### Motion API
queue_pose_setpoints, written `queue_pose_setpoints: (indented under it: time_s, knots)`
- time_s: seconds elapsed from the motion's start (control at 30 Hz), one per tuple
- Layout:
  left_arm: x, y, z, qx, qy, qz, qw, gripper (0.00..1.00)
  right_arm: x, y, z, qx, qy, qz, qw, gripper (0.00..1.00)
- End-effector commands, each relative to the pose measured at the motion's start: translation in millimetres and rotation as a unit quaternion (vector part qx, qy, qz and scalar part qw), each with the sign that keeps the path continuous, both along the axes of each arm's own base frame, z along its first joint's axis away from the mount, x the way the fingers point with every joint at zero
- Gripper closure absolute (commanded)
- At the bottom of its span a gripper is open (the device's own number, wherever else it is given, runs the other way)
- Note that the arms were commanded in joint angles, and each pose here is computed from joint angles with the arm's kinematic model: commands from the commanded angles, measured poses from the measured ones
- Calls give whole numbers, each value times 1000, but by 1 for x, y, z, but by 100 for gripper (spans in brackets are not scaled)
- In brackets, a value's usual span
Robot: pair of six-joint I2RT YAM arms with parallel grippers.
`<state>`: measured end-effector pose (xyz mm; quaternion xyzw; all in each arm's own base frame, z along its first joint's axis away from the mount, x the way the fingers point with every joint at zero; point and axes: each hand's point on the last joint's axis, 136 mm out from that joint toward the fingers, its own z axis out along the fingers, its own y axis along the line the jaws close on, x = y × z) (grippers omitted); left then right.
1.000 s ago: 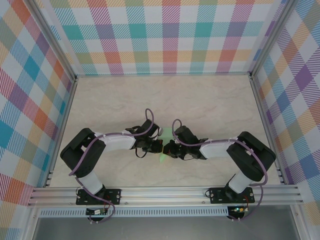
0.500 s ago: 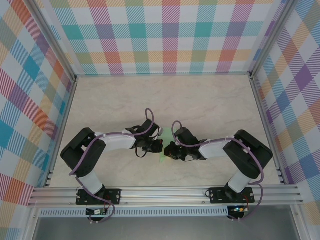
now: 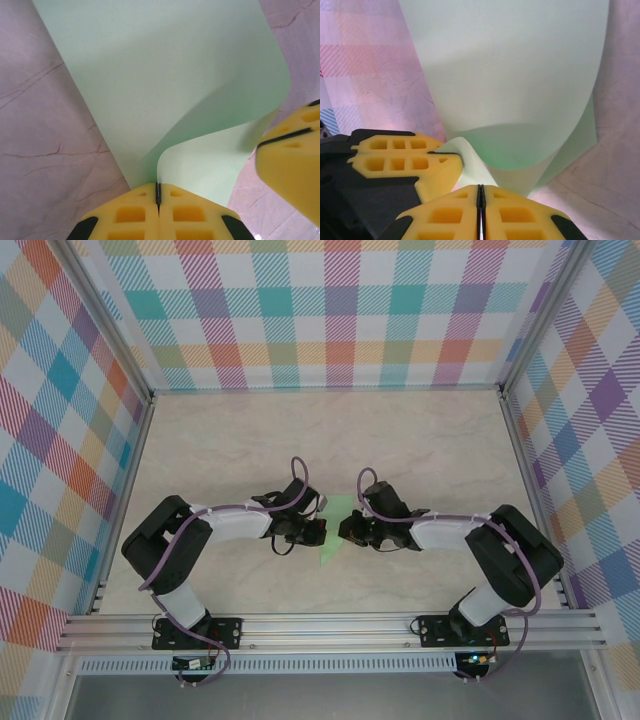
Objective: Fold a paper plane with a square sheet of paper (pick it up from the middle)
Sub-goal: Third fold the triangle at the center of the table.
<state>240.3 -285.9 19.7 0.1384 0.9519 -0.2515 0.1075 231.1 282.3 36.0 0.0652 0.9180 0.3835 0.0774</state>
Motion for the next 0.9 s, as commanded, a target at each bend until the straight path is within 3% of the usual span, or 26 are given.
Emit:
queue_pose_setpoints:
  time_s: [0.0,0.43,0.7,0.87]
  knots:
    - [-9,11,-17,30,29,-2,999,100,7,10,5,14,-12,23,1000,89]
    - [-9,14,-18,37,27,-2,999,100,-1,-10,-45,-48,39,6,998,90]
    - [-9,16,-18,43,25,0,999,100,15,-6,8,-15,-8,9,1000,88]
    - [-8,15,-16,42,23,0,999,100,28,-14,12,3,-10,4,1000,89]
